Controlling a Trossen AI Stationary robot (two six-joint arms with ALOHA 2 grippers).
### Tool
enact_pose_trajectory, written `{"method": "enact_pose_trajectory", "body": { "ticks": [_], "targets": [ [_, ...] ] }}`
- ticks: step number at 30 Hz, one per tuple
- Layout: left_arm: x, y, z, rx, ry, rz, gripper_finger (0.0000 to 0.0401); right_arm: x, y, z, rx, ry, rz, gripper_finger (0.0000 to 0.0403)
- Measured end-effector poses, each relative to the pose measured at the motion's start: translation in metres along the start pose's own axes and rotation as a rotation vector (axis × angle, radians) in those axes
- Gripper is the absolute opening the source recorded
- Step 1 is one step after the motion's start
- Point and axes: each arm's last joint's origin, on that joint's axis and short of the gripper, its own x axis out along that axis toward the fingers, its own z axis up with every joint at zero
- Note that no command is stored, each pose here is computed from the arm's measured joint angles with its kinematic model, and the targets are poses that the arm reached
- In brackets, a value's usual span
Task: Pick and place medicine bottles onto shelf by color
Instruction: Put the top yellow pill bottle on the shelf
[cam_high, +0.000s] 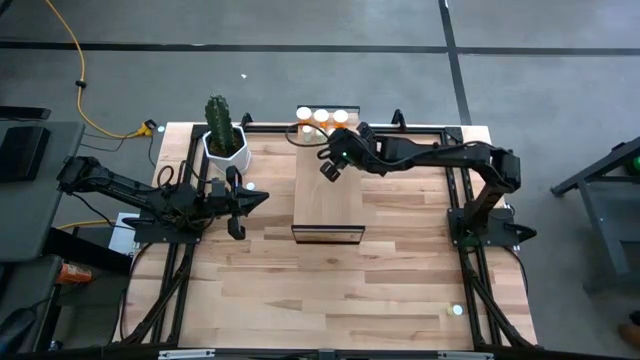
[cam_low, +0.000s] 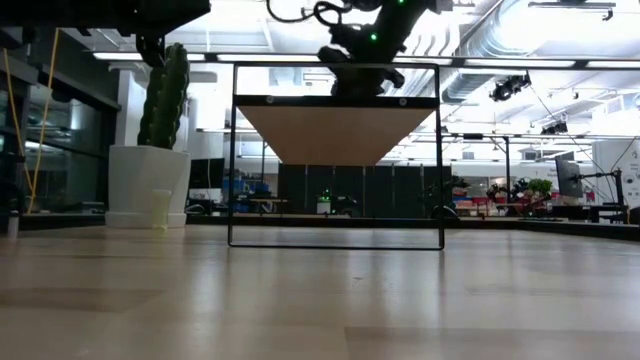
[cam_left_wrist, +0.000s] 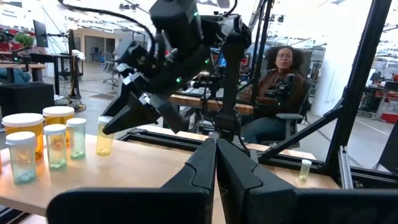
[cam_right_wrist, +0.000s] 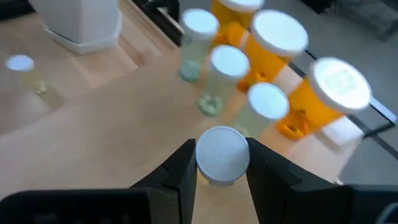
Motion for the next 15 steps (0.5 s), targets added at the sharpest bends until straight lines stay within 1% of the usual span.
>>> {"method": "enact_pose_trajectory", "body": {
  "ticks": [5,10,15],
  "targets": [
    [0.0000,0.0000,0.0000,0.000,0.000,0.000,0.0003,0.0026,-0.0049,-0.0004,0.030,0.013,-0.008,0.0106],
    [0.0000,0.0000,0.0000,-0.001,0.000,0.000,0.0003,0.0023,-0.0038,0.0012,0.046,-0.002,0.001,0.0106],
    [0.0000,0.0000,0.0000,-0.001,0.000,0.000,0.0003,0.0067,-0.0014,-0.0020,0.047,0.023,0.020,0.0106]
  ]
}}
